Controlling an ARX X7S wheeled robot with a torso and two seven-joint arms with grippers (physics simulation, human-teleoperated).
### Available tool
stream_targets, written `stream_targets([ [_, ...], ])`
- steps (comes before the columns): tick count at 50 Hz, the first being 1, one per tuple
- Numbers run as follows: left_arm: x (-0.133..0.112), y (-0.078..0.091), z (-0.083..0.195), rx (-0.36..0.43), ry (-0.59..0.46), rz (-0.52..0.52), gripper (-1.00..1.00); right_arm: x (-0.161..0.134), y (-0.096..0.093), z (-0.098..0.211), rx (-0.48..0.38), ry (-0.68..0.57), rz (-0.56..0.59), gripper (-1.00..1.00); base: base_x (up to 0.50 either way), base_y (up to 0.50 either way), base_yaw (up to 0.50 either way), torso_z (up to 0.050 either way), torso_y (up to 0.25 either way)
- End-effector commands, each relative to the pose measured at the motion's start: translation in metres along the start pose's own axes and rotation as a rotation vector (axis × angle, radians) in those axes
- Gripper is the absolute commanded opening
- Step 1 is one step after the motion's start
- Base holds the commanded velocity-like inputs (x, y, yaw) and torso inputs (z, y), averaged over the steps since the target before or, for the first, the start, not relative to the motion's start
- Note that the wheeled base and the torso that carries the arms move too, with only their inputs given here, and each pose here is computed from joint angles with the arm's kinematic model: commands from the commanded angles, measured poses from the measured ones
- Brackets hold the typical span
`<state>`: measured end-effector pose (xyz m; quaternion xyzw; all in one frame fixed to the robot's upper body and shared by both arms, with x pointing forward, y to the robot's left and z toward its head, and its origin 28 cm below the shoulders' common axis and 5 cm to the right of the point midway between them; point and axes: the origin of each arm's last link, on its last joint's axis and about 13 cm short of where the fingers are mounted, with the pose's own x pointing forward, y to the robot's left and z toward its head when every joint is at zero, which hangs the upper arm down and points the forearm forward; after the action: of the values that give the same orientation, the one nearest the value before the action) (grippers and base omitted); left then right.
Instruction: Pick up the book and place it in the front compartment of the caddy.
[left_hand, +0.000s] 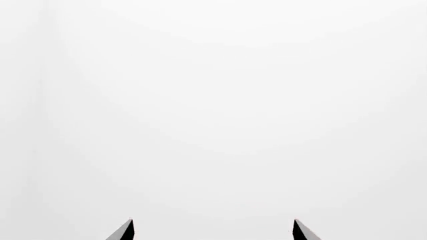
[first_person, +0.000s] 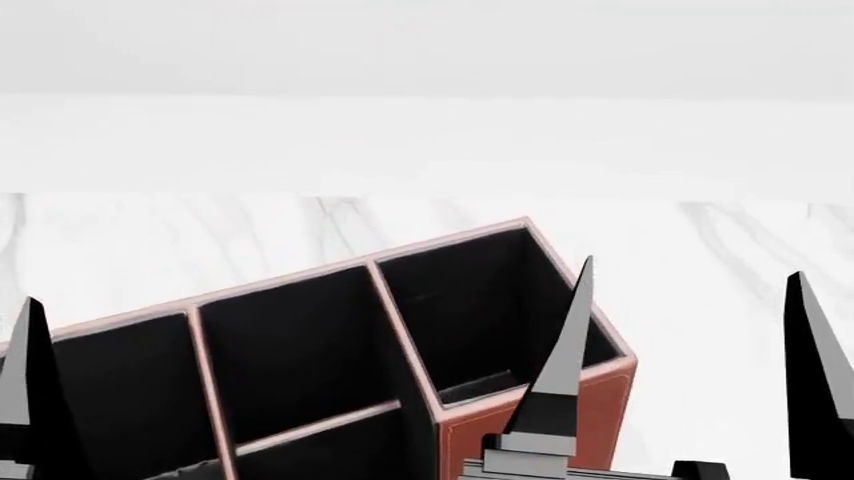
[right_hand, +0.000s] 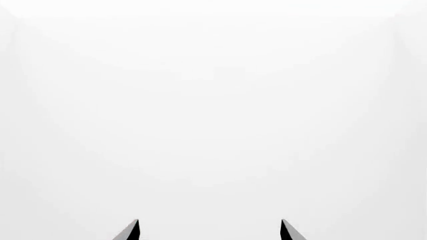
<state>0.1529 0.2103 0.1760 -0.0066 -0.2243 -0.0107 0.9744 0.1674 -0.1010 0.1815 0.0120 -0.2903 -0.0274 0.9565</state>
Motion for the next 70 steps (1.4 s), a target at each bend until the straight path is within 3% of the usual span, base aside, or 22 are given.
stream_targets([
  [1, 0.003, 0.004, -0.003, 0.007, 0.012, 0.034, 1.00, 0.000, -0.002, 0.002, -0.002, -0.010, 0.003, 1.00, 0.00, 0.00, 0.00, 0.048, 0.000],
  [6, -0.003, 0.000, -0.005, -0.017, 0.030, 0.006, 1.00, 0.001, -0.001, 0.005, -0.008, -0.014, 0.005, 1.00, 0.00, 0.00, 0.00, 0.049, -0.005],
  [7, -0.003, -0.001, -0.002, -0.064, 0.039, -0.015, 1.00, 0.000, -0.001, 0.006, -0.008, -0.015, 0.003, 1.00, 0.00, 0.00, 0.00, 0.000, 0.000],
  [13, 0.003, -0.012, 0.012, -0.083, -0.054, -0.132, 1.00, 0.000, -0.002, 0.010, -0.009, -0.020, 0.003, 1.00, 0.00, 0.00, 0.00, 0.000, 0.000],
  [16, 0.007, -0.015, 0.015, -0.074, -0.034, -0.205, 1.00, 0.000, -0.003, 0.012, -0.010, -0.026, -0.002, 1.00, 0.00, 0.00, 0.00, 0.000, 0.000],
  [22, 0.017, -0.013, 0.017, -0.079, 0.096, -0.453, 1.00, -0.001, -0.004, 0.014, -0.011, -0.031, -0.001, 1.00, 0.00, 0.00, 0.00, 0.000, 0.000],
  [27, 0.025, -0.007, 0.023, -0.099, 0.190, -0.570, 1.00, 0.000, -0.005, 0.015, -0.011, -0.035, 0.002, 1.00, 0.00, 0.00, 0.00, 0.000, 0.000],
  [29, 0.028, -0.006, 0.022, -0.060, 0.236, -0.626, 1.00, 0.000, -0.004, 0.014, -0.011, -0.033, 0.002, 1.00, 0.00, 0.00, 0.00, 0.000, 0.000],
  [32, 0.029, -0.006, 0.021, -0.067, 0.302, -0.717, 1.00, 0.000, -0.004, 0.014, -0.011, -0.032, 0.007, 1.00, 0.00, 0.00, 0.00, 0.000, 0.000],
  [38, 0.032, -0.007, 0.021, 0.006, 0.402, -0.833, 1.00, 0.000, -0.004, 0.013, -0.010, -0.030, 0.008, 1.00, 0.00, 0.00, 0.00, 0.000, 0.000],
  [40, 0.032, -0.007, 0.020, 0.061, 0.428, -0.869, 1.00, 0.000, -0.004, 0.013, -0.010, -0.029, 0.009, 1.00, 0.00, 0.00, 0.00, 0.000, 0.000],
  [47, 0.032, -0.007, 0.021, 0.058, 0.514, -0.988, 1.00, 0.000, -0.003, 0.012, -0.009, -0.028, 0.011, 1.00, 0.00, 0.00, 0.00, 0.000, 0.000],
  [59, 0.037, -0.009, 0.010, 0.080, 0.684, -1.091, 1.00, 0.000, -0.001, 0.011, -0.012, -0.024, 0.021, 1.00, 0.00, 0.00, 0.00, 0.000, 0.000],
  [63, 0.043, -0.011, 0.008, 0.054, 0.734, -1.100, 1.00, 0.000, -0.002, 0.010, -0.010, -0.022, 0.018, 1.00, 0.00, 0.00, 0.00, 0.000, 0.000],
  [65, 0.045, -0.013, 0.008, 0.067, 0.720, -1.096, 1.00, 0.000, -0.002, 0.009, -0.011, -0.020, 0.019, 1.00, 0.00, 0.00, 0.00, 0.000, 0.000],
  [70, 0.046, -0.016, 0.004, 0.104, 0.810, -1.128, 1.00, 0.000, -0.002, 0.009, -0.009, -0.020, 0.019, 1.00, 0.00, 0.00, 0.00, 0.000, 0.000],
])
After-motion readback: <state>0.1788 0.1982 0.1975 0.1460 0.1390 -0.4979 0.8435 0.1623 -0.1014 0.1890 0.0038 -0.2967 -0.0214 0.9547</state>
